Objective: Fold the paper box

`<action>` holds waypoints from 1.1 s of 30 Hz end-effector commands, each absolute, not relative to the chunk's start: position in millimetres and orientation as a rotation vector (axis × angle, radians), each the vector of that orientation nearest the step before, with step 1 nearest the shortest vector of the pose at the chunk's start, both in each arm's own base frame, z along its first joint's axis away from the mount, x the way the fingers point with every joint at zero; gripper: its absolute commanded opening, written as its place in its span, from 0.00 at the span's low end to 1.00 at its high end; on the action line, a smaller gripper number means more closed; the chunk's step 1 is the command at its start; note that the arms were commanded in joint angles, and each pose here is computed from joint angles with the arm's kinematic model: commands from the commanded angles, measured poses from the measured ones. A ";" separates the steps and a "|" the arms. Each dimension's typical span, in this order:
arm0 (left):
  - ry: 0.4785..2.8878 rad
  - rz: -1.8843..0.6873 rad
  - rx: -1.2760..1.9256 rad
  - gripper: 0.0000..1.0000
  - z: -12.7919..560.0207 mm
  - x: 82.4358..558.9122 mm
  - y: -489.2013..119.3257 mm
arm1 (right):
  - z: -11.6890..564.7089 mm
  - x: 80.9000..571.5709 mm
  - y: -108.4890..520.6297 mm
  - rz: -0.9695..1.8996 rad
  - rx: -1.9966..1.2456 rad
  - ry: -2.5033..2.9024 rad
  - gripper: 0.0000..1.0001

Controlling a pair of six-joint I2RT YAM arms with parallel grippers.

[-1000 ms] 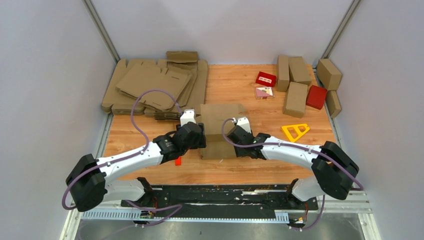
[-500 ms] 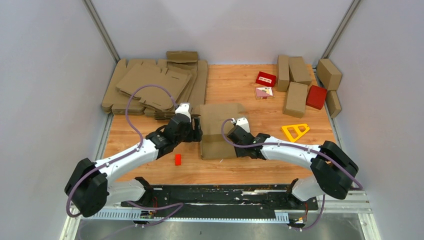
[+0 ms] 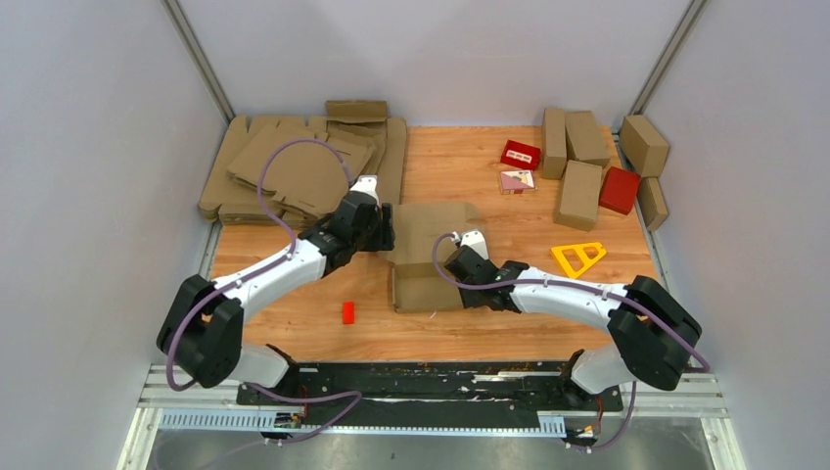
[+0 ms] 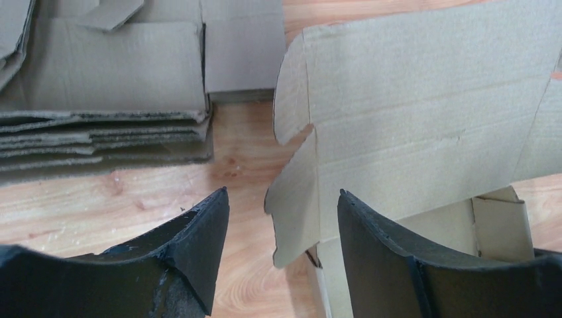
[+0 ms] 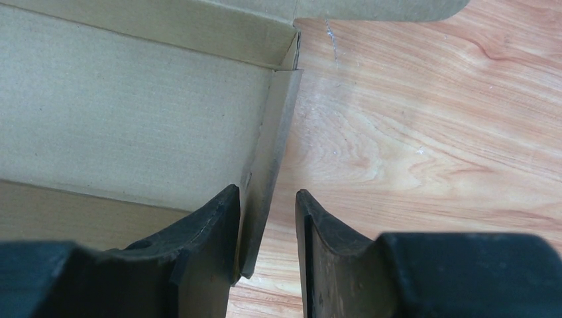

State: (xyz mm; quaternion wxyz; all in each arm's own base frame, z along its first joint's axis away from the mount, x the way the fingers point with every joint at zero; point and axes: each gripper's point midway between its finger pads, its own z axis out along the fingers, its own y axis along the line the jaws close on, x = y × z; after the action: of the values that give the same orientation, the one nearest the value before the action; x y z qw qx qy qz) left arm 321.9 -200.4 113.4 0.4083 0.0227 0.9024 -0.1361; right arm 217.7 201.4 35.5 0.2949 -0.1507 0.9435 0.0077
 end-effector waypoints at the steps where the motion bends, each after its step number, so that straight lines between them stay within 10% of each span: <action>1: 2.260 -0.375 0.091 0.65 124.5 341.3 -209.5 | 43.6 223.1 207.1 0.064 -0.401 2.475 0.37; 16: 2.267 -0.345 0.176 0.00 127.5 345.5 -210.8 | 67.8 227.3 222.2 0.158 -0.438 2.443 0.46; 23: 2.221 -0.379 0.272 0.00 138.0 342.0 -215.3 | 141.3 239.4 224.8 0.261 -0.423 2.309 0.74; 33: 2.081 -0.521 0.277 0.00 154.3 324.9 -220.6 | 185.9 271.1 203.4 0.493 -0.227 2.205 0.74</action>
State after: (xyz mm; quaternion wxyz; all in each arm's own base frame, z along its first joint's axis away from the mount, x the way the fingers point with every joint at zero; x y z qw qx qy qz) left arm 324.6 -214.0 127.9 0.4252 0.1074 0.8814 -0.1752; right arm 263.2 198.3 173.7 0.4147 -0.0982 0.8937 0.1405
